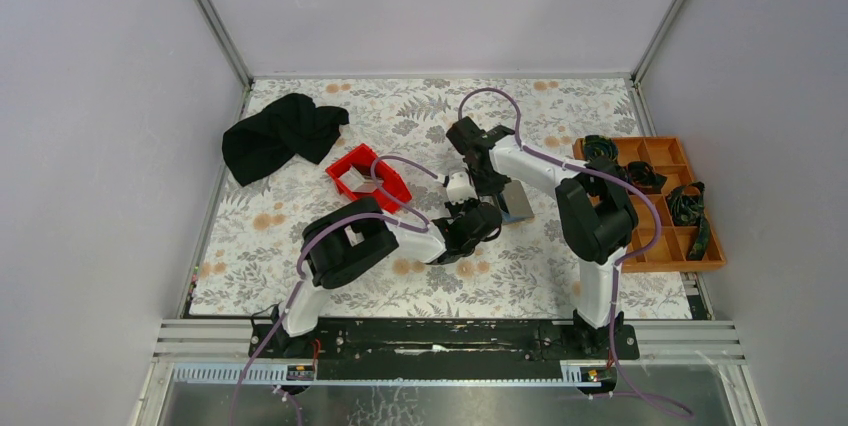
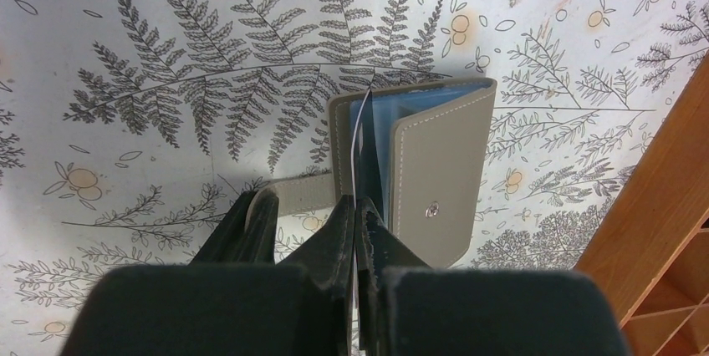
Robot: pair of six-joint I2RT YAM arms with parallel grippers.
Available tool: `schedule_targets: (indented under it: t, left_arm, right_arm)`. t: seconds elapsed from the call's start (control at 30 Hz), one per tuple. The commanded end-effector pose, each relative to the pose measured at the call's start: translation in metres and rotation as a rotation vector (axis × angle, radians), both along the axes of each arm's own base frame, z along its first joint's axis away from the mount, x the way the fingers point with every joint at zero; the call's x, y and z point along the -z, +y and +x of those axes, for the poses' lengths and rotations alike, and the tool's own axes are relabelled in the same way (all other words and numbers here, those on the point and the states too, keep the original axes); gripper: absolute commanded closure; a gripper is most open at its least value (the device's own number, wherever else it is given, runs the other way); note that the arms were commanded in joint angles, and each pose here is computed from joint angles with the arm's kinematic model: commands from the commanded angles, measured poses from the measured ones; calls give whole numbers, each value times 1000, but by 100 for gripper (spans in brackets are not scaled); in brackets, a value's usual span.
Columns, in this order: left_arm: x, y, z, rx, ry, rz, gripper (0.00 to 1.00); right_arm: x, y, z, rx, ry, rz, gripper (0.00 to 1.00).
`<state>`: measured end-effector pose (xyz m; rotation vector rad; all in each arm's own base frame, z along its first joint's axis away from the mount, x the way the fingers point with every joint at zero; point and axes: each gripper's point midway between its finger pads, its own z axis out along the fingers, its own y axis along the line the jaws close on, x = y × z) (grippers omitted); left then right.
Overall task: Put the credit cards into the card holder
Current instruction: Open the card holder at the center of the board.
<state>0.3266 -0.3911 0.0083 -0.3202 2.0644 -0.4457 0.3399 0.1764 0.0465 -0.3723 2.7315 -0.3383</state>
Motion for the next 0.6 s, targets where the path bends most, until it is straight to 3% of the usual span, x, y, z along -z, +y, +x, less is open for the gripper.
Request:
schedule_targets:
  t: [0.0,0.57]
  left_arm:
    - [82,45,-36,70,192,260,86]
    - [93,70,-49,33,250,289,90]
  right_arm:
    - [5,-11,-22,-5,68,-35,100]
    - [-15,-33,-8,28,-40,-152,100]
